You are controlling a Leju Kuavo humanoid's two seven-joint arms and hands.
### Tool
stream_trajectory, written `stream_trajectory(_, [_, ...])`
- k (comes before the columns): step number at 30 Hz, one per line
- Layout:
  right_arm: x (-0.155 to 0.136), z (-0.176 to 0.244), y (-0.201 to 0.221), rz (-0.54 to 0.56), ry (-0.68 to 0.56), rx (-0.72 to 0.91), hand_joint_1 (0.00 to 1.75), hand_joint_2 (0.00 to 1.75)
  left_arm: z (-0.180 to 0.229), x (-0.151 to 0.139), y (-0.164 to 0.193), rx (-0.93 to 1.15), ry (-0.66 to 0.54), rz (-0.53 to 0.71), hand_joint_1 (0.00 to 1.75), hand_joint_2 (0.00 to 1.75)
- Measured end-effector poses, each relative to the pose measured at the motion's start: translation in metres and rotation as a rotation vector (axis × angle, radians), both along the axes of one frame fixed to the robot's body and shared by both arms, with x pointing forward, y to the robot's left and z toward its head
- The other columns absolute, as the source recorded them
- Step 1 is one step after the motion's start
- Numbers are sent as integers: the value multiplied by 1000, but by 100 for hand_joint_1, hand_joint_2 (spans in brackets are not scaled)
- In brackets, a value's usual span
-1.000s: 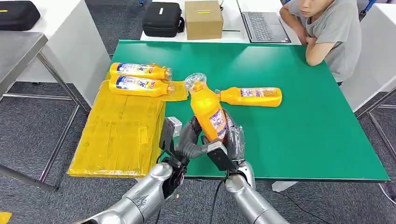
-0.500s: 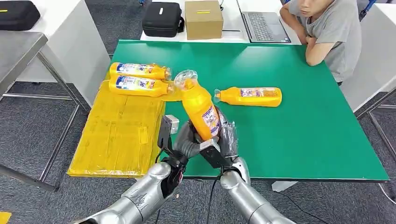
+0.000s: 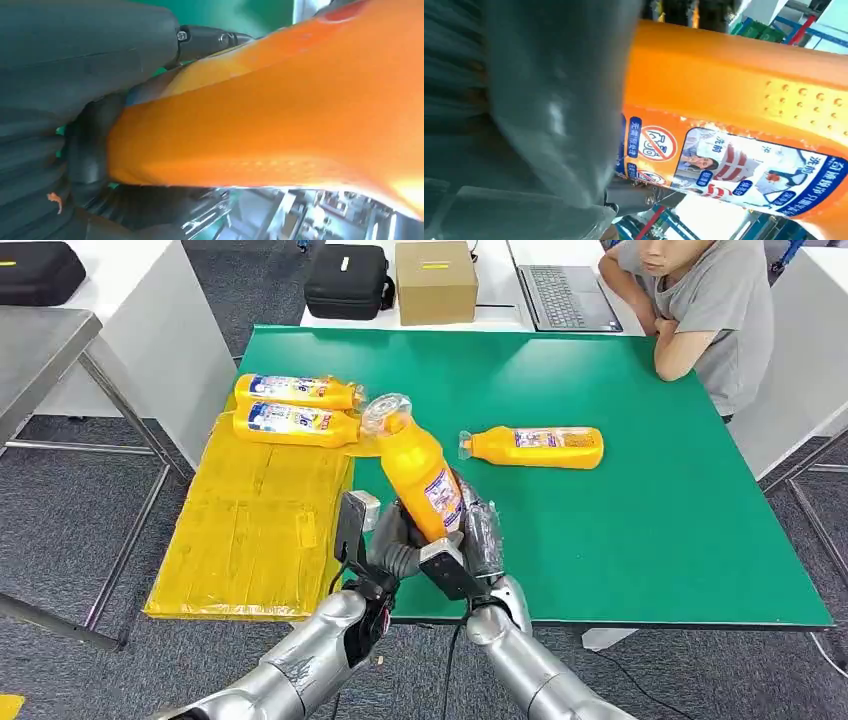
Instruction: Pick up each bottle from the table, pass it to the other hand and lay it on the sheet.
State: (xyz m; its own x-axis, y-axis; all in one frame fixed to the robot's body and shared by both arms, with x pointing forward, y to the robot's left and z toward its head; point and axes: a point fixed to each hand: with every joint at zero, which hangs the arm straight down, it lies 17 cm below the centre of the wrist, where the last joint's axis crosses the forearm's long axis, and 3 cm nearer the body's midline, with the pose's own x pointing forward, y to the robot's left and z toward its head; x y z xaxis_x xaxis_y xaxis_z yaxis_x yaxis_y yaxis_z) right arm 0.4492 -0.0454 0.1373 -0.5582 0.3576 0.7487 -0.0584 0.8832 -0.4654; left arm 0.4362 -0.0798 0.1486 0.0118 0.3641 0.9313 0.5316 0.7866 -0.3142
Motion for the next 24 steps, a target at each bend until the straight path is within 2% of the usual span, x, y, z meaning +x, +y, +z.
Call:
stream_trajectory(8, [-5, -5, 10, 24, 13, -5, 175, 175, 6, 13, 14, 14, -34, 96, 0, 175])
stream_trajectory(24, [-7, -7, 14, 23, 13, -17, 175, 175, 7, 21, 22, 18, -29, 138, 0, 175])
